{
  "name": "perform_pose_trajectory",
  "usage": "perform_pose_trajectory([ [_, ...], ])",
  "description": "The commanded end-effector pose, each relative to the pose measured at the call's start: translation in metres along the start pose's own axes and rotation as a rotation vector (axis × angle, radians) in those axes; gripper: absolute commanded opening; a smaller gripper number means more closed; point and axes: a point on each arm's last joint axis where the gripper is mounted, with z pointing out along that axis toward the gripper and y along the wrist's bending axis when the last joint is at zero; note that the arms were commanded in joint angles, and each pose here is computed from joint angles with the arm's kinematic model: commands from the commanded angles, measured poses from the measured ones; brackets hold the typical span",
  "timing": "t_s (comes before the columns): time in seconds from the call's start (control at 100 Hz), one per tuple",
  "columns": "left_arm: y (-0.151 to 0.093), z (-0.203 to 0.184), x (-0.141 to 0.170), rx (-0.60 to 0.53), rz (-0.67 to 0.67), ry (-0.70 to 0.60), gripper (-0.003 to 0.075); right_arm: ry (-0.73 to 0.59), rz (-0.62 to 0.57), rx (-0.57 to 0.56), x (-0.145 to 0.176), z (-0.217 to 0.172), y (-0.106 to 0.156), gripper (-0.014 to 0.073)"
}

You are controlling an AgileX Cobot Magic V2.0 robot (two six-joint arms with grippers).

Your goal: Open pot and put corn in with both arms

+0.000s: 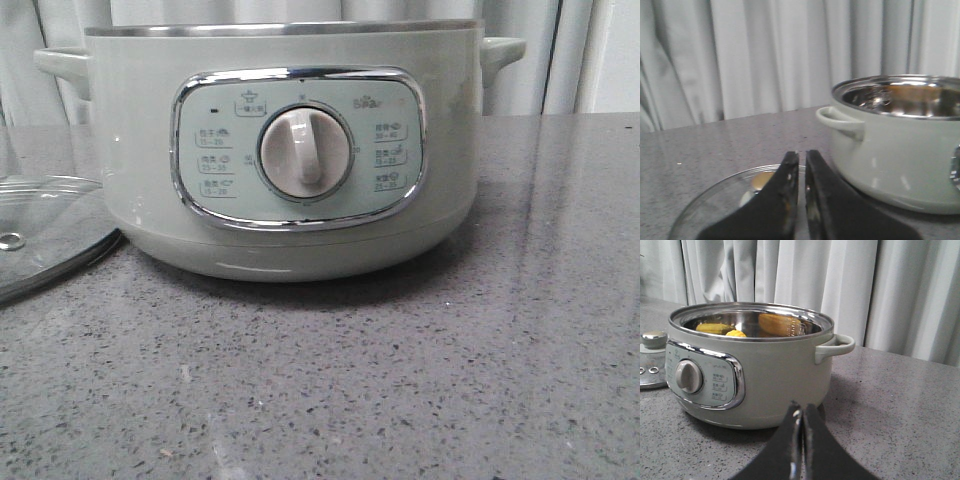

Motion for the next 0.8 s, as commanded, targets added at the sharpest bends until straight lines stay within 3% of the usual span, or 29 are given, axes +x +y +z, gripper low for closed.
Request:
perform_pose_trajectory([
  [0.0,0.005,-0.003,-0.007,-0.095,-0.009,-0.167,-0.0020,-0.111,-0.021,0.022,-0.016,-0.003,-0.002,-0.0064],
  [0.1,0.009,0.002,0.010,-0.171,-0.036,-0.189,-0.0020,-0.111,-0.021,0.022,-0.016,-0.003,-0.002,-0.0064],
  [0.35,0.018,0.009,0.057,-0.336,-0.040,-0.050,-0.0020,-0.111,-0.021,0.022,-0.016,-0.003,-0.002,-0.0064],
  [0.62,0.016,0.007,0.086,-0.325,-0.085,0.231,-0.0020,-0.111,-0.021,0.022,-0.016,-0.003,-0.002,-0.0064],
  [0.79,0.016,0.007,0.085,-0.322,-0.088,0.225,-0.0020,-0.111,-0.021,0.022,-0.016,-0.003,-0.002,-0.0064],
])
